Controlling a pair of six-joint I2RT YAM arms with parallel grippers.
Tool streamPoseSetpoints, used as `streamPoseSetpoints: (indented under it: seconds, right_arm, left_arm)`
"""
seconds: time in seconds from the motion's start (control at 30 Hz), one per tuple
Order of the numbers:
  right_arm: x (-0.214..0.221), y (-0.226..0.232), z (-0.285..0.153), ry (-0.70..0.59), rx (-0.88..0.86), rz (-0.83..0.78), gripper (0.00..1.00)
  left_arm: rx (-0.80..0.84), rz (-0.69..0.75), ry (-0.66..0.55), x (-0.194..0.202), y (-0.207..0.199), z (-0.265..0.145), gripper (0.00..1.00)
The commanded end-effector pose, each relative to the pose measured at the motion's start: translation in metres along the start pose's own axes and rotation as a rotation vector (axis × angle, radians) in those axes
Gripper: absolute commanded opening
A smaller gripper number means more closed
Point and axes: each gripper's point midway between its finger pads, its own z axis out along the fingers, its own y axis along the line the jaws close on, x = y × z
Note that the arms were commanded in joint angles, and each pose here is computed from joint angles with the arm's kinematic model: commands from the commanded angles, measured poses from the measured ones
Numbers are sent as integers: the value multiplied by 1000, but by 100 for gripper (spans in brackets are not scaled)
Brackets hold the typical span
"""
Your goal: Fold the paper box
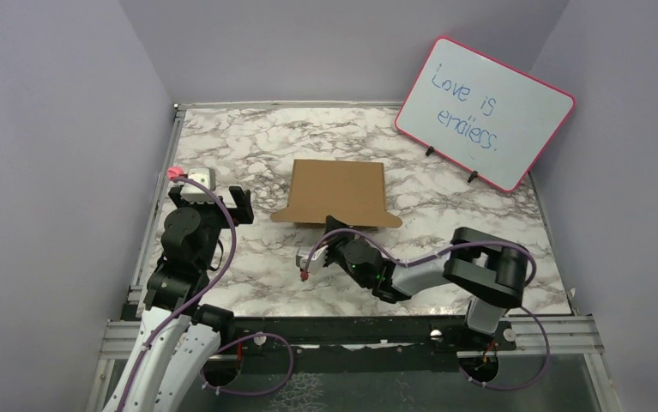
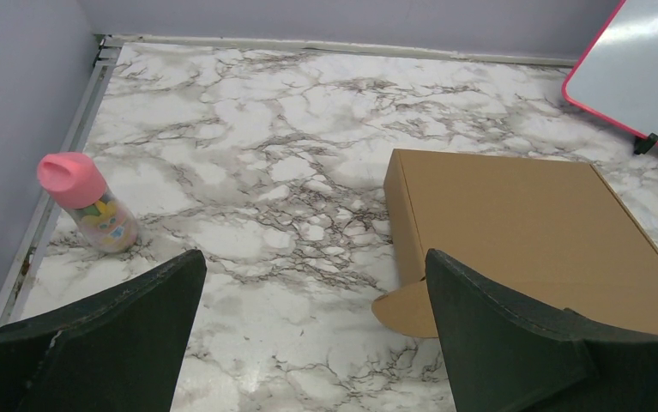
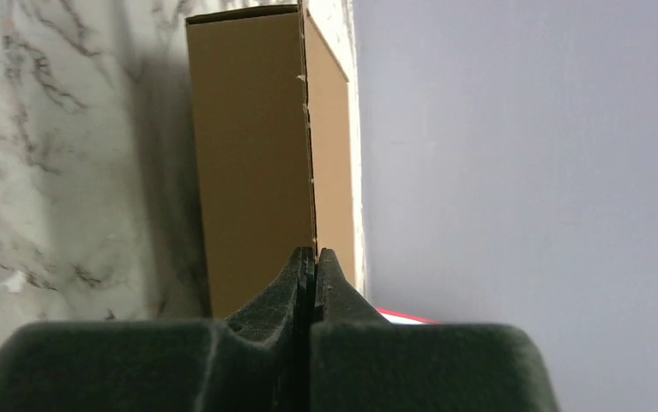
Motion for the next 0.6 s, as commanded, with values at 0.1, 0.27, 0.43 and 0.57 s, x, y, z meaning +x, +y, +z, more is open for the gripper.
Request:
streamPoseSetpoints:
  seconds: [0.1, 0.27, 0.43, 0.57]
  right_arm:
    - [-27, -33, -12, -63, -109, 154, 1]
    - [-37, -44, -20, -77, -229, 196, 1]
    - [-47, -68, -26, -104, -292, 246, 1]
    - [-50, -86, -31, -117, -341, 260, 1]
  left_arm:
    - [-14, -2, -45, -14, 2, -1, 99]
    - [2, -9, -65, -33, -2, -5, 99]
    - [19, -10, -76, -49, -6, -9, 99]
    - [27, -16, -78, -62, -10, -10, 99]
